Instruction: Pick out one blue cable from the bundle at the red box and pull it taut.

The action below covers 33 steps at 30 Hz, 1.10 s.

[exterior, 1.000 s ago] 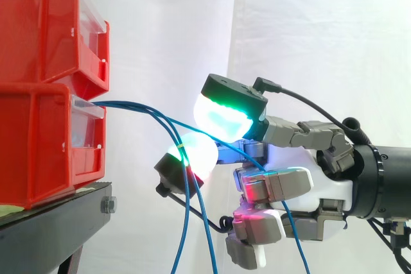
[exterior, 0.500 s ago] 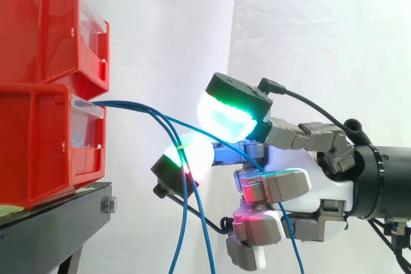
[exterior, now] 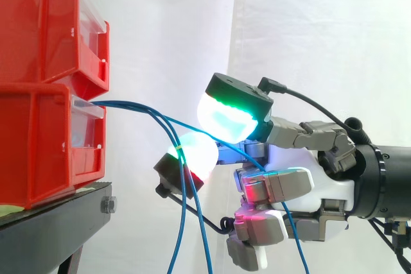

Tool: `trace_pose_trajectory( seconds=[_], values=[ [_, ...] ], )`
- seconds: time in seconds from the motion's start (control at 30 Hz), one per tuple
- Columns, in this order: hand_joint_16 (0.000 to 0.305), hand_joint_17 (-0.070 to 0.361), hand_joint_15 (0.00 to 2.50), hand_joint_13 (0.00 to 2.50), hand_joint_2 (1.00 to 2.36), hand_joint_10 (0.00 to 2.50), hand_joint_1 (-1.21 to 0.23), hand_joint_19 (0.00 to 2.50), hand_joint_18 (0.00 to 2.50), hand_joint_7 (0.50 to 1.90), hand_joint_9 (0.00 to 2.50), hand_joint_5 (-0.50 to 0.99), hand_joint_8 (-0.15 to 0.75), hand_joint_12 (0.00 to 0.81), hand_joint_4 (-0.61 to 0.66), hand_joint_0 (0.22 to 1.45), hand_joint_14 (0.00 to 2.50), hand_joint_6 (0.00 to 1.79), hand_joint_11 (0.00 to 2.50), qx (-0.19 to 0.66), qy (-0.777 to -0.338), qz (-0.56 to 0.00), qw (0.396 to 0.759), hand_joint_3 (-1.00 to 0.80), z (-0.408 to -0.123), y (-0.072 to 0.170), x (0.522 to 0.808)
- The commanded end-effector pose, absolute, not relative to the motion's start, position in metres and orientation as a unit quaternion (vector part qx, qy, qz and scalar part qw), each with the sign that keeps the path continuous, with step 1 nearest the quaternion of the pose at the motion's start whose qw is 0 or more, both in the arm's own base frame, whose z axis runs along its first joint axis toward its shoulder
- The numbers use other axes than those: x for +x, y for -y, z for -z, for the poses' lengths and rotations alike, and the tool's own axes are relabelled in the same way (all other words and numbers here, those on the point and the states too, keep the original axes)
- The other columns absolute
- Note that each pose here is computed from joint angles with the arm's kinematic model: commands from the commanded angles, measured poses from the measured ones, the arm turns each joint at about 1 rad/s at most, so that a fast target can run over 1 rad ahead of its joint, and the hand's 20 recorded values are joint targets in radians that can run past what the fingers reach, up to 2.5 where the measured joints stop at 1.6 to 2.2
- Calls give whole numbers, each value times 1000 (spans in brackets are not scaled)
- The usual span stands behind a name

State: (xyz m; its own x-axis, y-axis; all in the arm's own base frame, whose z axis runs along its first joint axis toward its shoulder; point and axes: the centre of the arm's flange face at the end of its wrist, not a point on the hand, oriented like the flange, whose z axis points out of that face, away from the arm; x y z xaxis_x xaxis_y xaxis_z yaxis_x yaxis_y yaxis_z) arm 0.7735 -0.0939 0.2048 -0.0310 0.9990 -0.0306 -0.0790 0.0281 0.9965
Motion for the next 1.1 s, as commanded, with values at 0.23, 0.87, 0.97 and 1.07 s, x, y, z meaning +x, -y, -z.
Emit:
trace_pose_trajectory(
  seconds=[0.23, 0.87, 0.97, 1.07],
  values=[
    [51, 114, 784, 1313, 1025, 28, -706, 841, 973, 966, 1501, -131, 316, 401, 26, 587, 27, 909, 1178, 462, -495, -522, 519, -47, -209, 94, 774],
    [48, 109, 821, 1292, 1004, 29, -583, 866, 945, 885, 1489, -137, 292, 389, 94, 559, 28, 869, 1173, 449, -507, -515, 526, -450, -211, 92, 773],
    [48, 108, 819, 1291, 1004, 30, -536, 867, 944, 903, 1499, -132, 287, 389, 87, 571, 29, 857, 1183, 447, -509, -514, 526, -466, -211, 92, 773],
    [47, 107, 821, 1296, 1003, 31, -523, 868, 944, 921, 1507, -130, 285, 387, 85, 582, 27, 853, 1179, 446, -508, -514, 528, -462, -213, 92, 773]
  ],
)
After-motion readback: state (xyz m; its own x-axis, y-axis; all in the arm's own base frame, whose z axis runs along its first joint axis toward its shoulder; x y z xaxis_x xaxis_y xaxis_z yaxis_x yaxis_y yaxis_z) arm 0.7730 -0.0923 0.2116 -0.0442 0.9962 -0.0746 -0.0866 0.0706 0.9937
